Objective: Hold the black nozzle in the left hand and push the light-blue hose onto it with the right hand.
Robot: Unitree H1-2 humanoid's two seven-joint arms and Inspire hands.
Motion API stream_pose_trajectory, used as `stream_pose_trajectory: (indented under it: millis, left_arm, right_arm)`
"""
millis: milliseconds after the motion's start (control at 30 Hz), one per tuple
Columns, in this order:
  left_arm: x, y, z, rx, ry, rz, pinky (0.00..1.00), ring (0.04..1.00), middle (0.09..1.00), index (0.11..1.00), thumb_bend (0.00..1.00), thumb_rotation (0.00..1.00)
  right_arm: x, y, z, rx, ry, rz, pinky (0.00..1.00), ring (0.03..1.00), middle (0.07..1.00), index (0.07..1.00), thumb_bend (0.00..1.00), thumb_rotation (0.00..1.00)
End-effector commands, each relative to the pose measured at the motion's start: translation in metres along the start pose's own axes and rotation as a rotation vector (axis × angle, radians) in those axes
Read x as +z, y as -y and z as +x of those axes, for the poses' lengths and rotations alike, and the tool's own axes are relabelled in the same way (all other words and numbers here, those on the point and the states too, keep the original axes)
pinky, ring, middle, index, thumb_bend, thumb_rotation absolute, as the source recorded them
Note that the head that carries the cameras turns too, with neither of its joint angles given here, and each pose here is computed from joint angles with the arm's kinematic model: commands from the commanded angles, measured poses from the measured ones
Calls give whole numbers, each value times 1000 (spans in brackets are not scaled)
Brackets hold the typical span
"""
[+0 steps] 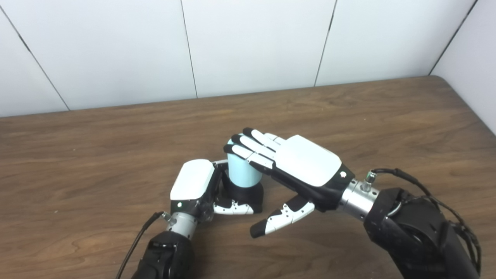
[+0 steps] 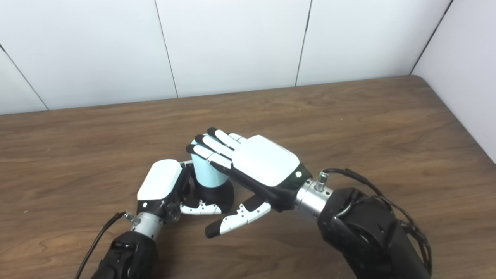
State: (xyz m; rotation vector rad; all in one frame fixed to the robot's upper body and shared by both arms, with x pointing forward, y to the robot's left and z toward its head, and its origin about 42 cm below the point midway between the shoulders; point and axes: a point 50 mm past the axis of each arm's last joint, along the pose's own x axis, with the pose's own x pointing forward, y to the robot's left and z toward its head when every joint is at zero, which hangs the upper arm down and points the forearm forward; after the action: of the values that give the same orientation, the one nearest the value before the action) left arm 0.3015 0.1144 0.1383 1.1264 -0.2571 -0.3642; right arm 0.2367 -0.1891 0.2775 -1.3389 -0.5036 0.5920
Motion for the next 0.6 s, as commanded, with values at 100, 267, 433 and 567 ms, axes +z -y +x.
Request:
stream_pose_trajectory:
  millis: [100,267,433,567]
  left_arm:
    - [-7,22,-17,-131,-41,8,290,363,397,506,518,0]
    - [-6,23,-16,-134,-41,11,297,371,400,510,518,0]
    - [-6,23,-15,-128,-38,7,297,366,399,509,518,0]
    - [-6,23,-16,-130,-37,9,275,349,395,505,518,0]
  right_arm:
    - [-8,-28,-7,179,-30,31,917,990,961,935,668,1000]
    - [-10,-30,-10,202,-42,23,921,978,948,926,671,1000]
    - [-12,-31,-12,224,-50,27,913,970,940,924,675,1000]
    - [-12,-33,-13,239,-53,30,891,960,935,922,682,1000]
